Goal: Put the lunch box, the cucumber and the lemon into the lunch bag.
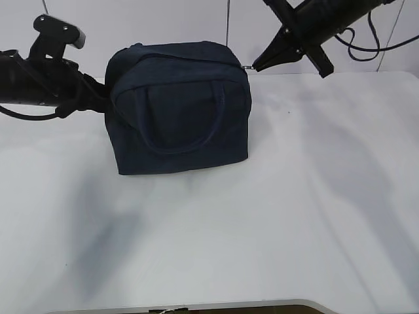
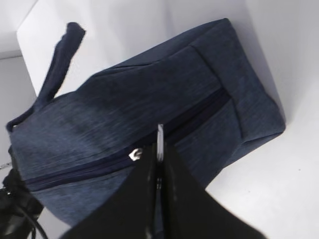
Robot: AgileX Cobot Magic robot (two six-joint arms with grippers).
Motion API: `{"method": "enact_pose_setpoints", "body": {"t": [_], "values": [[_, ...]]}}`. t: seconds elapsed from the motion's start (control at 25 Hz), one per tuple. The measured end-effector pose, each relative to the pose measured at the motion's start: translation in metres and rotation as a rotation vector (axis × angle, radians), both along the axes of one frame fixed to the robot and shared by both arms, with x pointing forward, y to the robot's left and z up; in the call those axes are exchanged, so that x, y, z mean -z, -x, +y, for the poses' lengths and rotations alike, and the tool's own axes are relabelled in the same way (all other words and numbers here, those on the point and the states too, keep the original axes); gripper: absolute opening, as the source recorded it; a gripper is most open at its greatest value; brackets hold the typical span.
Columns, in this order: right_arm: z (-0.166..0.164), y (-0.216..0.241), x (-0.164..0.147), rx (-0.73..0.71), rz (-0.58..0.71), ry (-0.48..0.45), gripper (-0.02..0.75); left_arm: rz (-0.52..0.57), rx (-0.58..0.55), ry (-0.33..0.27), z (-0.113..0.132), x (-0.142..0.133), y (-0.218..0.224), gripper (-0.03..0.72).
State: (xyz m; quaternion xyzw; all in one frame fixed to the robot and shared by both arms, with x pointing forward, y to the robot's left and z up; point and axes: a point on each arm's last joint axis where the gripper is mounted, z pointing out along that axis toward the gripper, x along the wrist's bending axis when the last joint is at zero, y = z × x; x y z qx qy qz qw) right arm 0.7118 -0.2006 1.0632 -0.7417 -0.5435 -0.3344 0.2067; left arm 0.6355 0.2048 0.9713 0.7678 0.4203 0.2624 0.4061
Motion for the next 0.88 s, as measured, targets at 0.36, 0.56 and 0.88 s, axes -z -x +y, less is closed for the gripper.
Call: {"method": "enact_pose_setpoints", "body": {"t": [0.36, 0.56, 0.88], "values": [[-0.003, -0.007, 0.024, -0.030, 0.013, 0.064, 0.005, 0.002, -0.015, -0.012, 0.002, 0.001, 0.000, -0.023], [-0.006, -0.009, 0.033, -0.043, 0.005, 0.121, 0.005, 0.005, -0.030, -0.024, 0.003, 0.001, -0.001, -0.023], [-0.007, -0.017, 0.061, -0.083, 0.015, 0.154, 0.005, 0.005, -0.031, -0.026, 0.003, 0.001, -0.001, -0.023]]}}
